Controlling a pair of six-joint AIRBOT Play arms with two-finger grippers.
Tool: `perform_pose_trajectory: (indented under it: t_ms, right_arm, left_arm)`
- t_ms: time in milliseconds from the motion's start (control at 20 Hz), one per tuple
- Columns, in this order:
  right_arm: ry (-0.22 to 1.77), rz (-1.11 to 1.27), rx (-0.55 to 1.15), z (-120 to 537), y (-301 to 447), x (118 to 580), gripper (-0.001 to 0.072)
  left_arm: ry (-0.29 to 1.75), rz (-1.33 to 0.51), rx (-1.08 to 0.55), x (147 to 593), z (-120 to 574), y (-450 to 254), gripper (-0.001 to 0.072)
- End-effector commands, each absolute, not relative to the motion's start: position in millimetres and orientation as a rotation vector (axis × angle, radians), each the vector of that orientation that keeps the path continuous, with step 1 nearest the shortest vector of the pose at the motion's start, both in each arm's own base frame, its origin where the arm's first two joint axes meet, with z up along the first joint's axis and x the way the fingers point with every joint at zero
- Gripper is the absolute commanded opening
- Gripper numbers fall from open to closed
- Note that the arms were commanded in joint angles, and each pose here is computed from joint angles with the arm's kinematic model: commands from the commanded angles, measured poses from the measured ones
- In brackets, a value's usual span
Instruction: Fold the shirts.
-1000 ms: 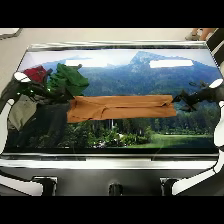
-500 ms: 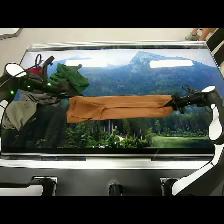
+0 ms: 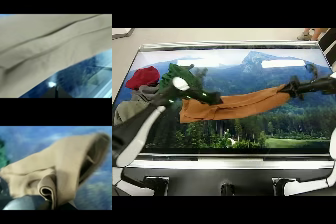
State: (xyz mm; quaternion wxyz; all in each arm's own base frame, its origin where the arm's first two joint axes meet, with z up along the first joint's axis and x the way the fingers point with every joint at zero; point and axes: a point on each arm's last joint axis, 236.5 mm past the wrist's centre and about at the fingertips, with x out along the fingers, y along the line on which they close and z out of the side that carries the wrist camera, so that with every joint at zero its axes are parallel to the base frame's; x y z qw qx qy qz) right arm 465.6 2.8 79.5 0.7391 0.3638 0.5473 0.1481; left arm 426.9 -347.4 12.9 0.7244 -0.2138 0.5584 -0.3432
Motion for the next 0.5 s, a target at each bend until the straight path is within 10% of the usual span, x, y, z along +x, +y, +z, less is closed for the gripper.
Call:
perform_pose_trajectory:
  t_ms: [0, 450]
  right_arm:
    - [1.114, 0.398, 0.674, 152, 37, 436, 0.0047]
    - [1.016, 0.49, 0.526, 226, 75, 379, 0.005]
  left_arm:
    - [1.291, -0.751, -0.776, 421, -16, -417, 0.0032]
    - [1.453, -0.963, -1.019, 373, -19, -501, 0.003]
